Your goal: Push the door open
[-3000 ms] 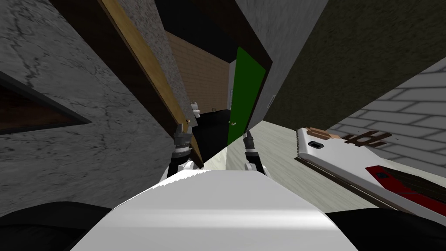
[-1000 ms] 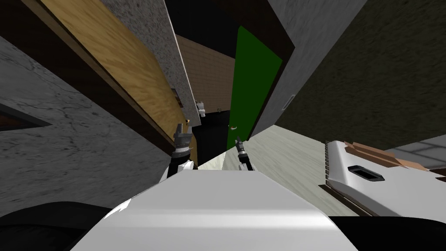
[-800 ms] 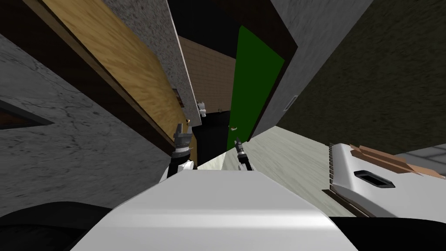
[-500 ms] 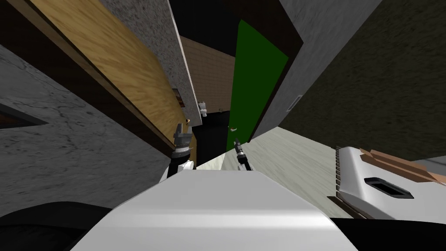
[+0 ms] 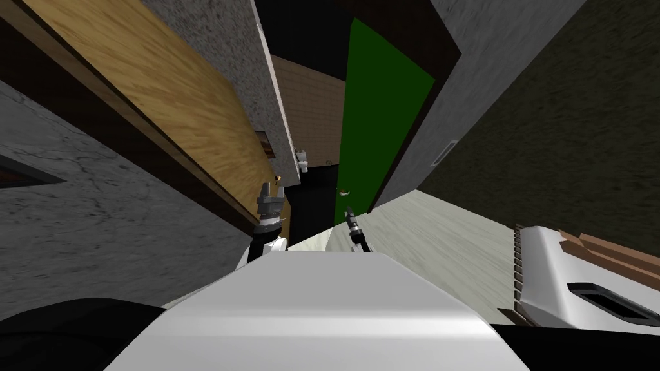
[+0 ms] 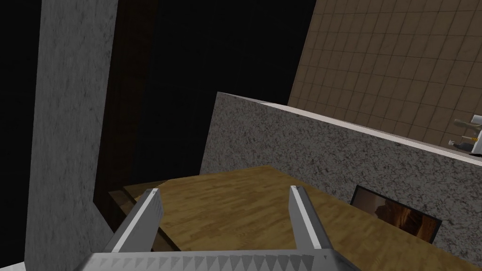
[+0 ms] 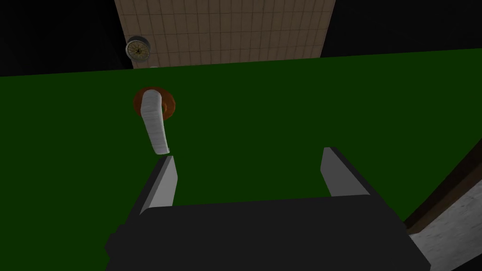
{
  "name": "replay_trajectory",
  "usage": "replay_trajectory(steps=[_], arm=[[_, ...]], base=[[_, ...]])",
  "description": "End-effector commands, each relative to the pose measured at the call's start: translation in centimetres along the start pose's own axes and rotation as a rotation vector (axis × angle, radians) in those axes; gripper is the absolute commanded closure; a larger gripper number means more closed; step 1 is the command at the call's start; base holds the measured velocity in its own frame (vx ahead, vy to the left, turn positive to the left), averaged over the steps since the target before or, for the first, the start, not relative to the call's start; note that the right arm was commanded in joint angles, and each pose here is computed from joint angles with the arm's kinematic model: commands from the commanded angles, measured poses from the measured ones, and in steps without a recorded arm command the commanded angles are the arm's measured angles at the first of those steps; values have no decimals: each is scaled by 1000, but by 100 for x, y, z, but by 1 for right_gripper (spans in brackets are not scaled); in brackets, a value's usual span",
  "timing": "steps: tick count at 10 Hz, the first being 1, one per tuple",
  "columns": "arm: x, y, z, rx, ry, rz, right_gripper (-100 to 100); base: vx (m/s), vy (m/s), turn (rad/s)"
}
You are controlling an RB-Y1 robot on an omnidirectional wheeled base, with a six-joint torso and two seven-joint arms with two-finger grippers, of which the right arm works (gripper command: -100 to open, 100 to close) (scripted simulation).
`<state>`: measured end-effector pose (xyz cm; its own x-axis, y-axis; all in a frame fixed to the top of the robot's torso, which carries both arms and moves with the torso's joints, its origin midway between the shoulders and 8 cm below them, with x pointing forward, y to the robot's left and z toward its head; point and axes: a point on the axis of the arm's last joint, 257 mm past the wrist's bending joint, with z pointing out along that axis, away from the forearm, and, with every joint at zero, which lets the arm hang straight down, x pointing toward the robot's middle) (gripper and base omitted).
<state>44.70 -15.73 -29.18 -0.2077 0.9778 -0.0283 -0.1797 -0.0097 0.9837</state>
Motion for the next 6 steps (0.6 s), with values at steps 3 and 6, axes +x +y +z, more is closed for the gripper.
replay_trajectory(steps=[3,6], arm=[[37,-223,-20,36,17,13,-100],[60,-384,-50,64,29,20,-100]], base=[[70,-105,82],[68,-115,70]])
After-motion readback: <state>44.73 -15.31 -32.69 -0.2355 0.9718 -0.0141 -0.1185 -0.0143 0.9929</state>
